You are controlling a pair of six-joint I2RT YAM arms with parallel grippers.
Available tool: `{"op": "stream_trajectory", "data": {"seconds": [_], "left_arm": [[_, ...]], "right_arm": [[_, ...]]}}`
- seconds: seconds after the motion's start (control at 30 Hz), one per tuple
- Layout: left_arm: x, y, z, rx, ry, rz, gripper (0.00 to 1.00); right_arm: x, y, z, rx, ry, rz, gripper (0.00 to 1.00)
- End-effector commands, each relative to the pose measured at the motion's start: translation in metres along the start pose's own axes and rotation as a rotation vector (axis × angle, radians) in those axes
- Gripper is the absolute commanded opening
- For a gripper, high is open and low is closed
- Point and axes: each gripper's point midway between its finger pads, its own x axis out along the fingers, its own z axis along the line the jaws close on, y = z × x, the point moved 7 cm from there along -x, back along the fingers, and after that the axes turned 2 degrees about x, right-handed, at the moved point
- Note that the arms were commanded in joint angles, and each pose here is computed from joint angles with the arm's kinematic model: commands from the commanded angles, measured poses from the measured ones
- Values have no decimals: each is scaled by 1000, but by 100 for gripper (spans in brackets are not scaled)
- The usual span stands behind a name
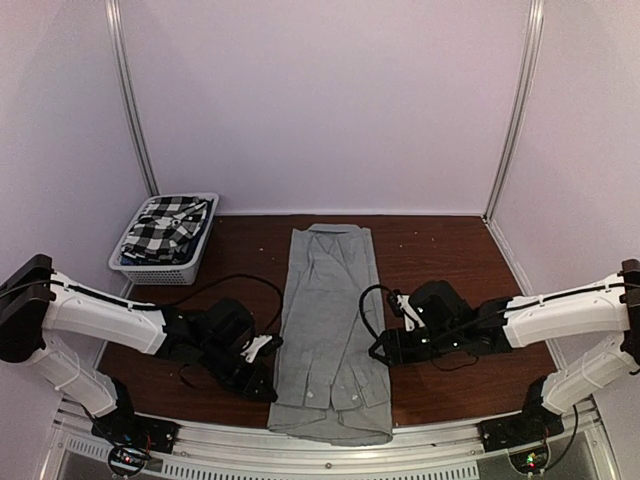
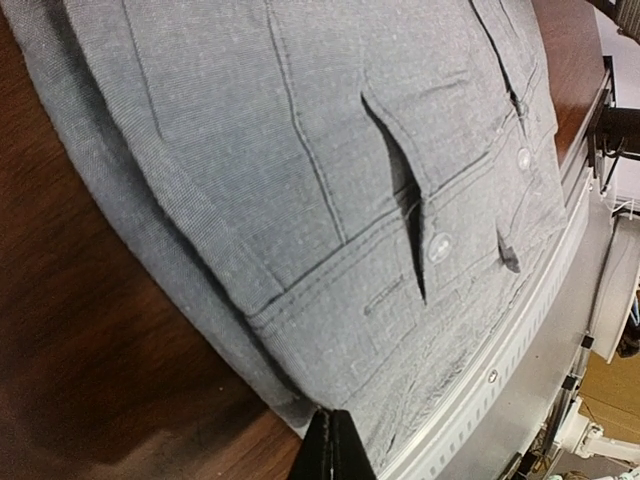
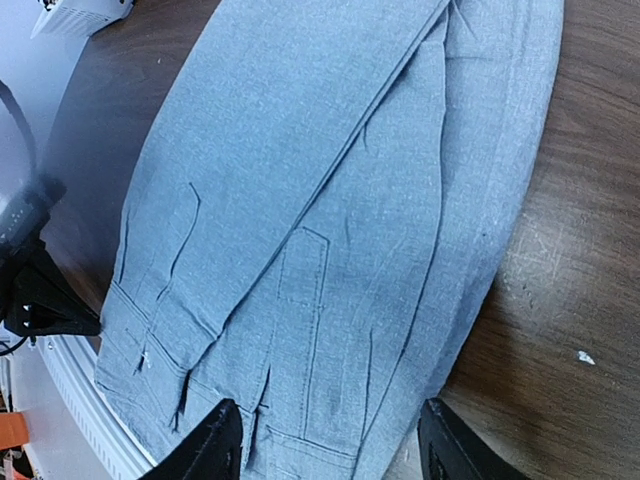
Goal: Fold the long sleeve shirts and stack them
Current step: Pick up the rectangle-folded shirt from the center of the board.
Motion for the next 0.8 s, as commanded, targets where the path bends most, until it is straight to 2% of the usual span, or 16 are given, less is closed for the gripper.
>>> {"op": "stream_trajectory", "data": {"seconds": [0.0, 0.17, 0.37, 0.57, 0.77], "left_arm": [[-1, 0, -5, 3, 27, -10, 4], [-16, 0, -5, -6, -34, -53, 28], [-28, 0, -1, -37, -77, -107, 43], [-19, 3, 4, -63, 6, -89, 49], [-14, 5, 6, -85, 43, -69, 49]], "right_arm": [[-6, 5, 0, 21, -22, -11, 62], [-10, 20, -7, 63, -57, 17, 62], [-11, 42, -12, 107, -90, 72, 61], [-11, 62, -13, 153, -149, 130, 54], [-9, 82, -15, 188, -189, 189, 48]]}}
